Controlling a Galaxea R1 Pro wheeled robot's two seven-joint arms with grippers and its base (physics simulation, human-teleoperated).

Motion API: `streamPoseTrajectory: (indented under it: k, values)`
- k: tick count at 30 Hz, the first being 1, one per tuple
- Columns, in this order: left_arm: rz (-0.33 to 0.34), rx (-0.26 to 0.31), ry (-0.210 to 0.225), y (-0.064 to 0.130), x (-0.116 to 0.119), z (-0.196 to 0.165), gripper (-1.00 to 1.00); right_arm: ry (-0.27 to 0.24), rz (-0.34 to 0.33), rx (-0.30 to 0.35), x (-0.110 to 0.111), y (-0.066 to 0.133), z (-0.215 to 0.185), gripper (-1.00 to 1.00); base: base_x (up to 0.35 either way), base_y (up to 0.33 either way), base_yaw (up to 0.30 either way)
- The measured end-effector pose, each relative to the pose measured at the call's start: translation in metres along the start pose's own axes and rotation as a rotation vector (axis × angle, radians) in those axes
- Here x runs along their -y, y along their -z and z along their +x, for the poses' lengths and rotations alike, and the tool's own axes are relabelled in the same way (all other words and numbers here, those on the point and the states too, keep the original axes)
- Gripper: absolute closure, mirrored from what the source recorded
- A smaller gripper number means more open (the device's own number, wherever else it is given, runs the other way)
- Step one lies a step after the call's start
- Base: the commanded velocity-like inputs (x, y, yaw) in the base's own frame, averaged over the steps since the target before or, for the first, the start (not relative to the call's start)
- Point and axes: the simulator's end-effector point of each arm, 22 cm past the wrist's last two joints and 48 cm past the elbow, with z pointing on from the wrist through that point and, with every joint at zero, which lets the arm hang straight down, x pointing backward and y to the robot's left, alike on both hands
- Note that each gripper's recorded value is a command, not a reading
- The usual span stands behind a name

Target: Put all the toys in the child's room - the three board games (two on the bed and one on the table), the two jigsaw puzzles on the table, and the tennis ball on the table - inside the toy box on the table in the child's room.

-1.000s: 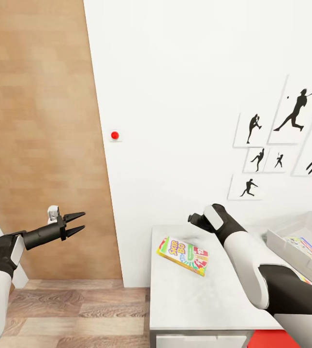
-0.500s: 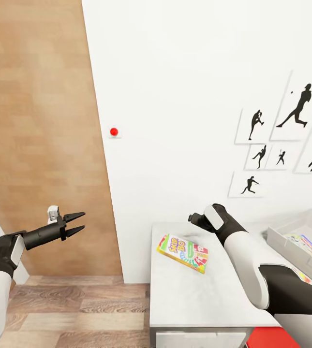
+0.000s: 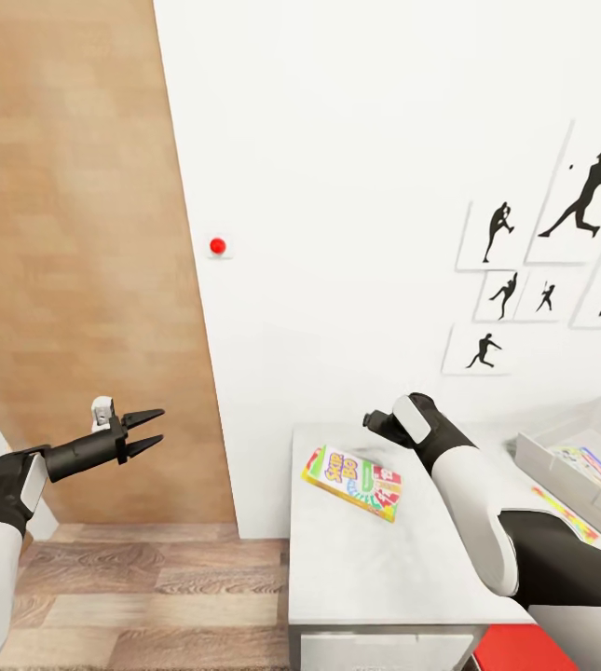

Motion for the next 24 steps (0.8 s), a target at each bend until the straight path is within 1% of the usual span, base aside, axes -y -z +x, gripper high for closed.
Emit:
streamPoseTrajectory:
  k: [24]
  values:
    - [-0.023,-0.013,0.030,-0.005,-0.023,0.006,-1.00,-0.002,0.018,-0.031,0.008,-0.021,0.013,-1.00,0.000,0.000,0.000]
